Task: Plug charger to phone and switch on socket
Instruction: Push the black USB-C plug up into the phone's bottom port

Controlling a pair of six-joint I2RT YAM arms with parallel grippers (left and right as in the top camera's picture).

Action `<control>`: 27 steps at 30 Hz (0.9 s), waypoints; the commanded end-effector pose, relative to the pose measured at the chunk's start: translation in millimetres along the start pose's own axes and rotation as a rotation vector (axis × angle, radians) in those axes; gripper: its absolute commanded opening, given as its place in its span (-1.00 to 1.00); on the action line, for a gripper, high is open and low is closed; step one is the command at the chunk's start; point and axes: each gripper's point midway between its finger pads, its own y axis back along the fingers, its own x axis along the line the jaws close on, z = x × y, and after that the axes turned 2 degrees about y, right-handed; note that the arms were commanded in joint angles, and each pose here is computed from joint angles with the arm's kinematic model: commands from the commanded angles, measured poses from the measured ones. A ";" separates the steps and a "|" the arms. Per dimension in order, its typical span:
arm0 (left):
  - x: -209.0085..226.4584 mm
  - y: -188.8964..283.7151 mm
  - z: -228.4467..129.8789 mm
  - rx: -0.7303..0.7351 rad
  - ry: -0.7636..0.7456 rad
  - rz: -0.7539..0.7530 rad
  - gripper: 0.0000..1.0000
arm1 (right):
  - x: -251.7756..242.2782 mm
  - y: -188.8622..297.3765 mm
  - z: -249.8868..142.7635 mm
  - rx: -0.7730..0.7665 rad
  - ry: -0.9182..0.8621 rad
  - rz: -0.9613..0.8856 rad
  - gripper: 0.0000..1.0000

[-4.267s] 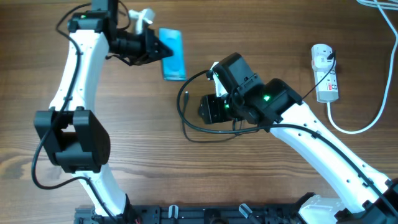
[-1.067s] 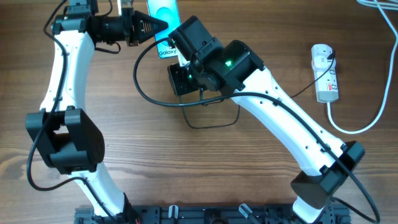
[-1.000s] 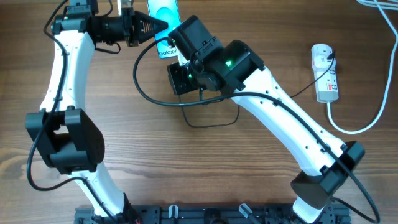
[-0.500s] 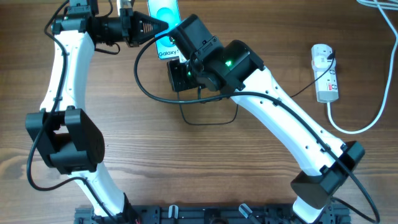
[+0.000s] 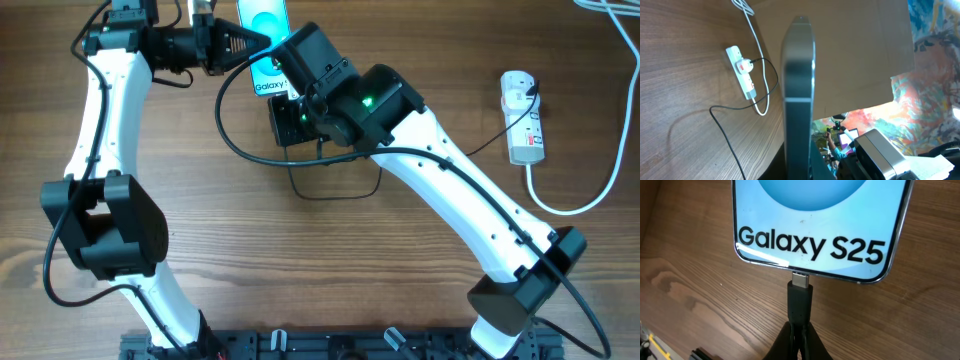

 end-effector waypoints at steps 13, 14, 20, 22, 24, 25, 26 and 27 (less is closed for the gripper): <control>-25.2 2.8 -1.1 0.005 -0.068 -0.057 -0.92 | -2.5 5.5 1.3 -0.012 -0.006 -0.014 -0.92; -25.2 2.8 -1.1 0.005 -0.068 -0.057 -0.92 | -3.1 2.8 0.4 -0.006 -0.007 -0.017 -0.91; -25.1 2.8 -1.1 0.005 -0.075 -0.057 -0.92 | -2.5 0.9 1.8 -0.009 -0.002 -0.015 -0.91; -25.1 2.8 -1.1 0.004 -0.086 -0.057 -0.92 | -2.6 0.9 1.8 -0.009 -0.001 -0.015 -0.91; -25.4 1.9 -1.5 0.007 -0.086 -0.058 -0.92 | -2.7 0.9 1.7 -0.009 -0.001 -0.016 -0.91; -25.7 0.9 -2.0 0.009 -0.086 -0.059 -0.92 | -2.9 0.9 1.2 -0.007 -0.001 -0.017 -0.91; -26.0 -0.3 -2.5 0.012 -0.086 -0.060 -0.92 | -3.1 0.9 0.8 -0.005 -0.001 -0.017 -0.91; -26.3 -1.7 -3.0 0.015 -0.087 -0.062 -0.92 | -3.0 0.9 0.8 -0.005 -0.001 -0.017 -0.91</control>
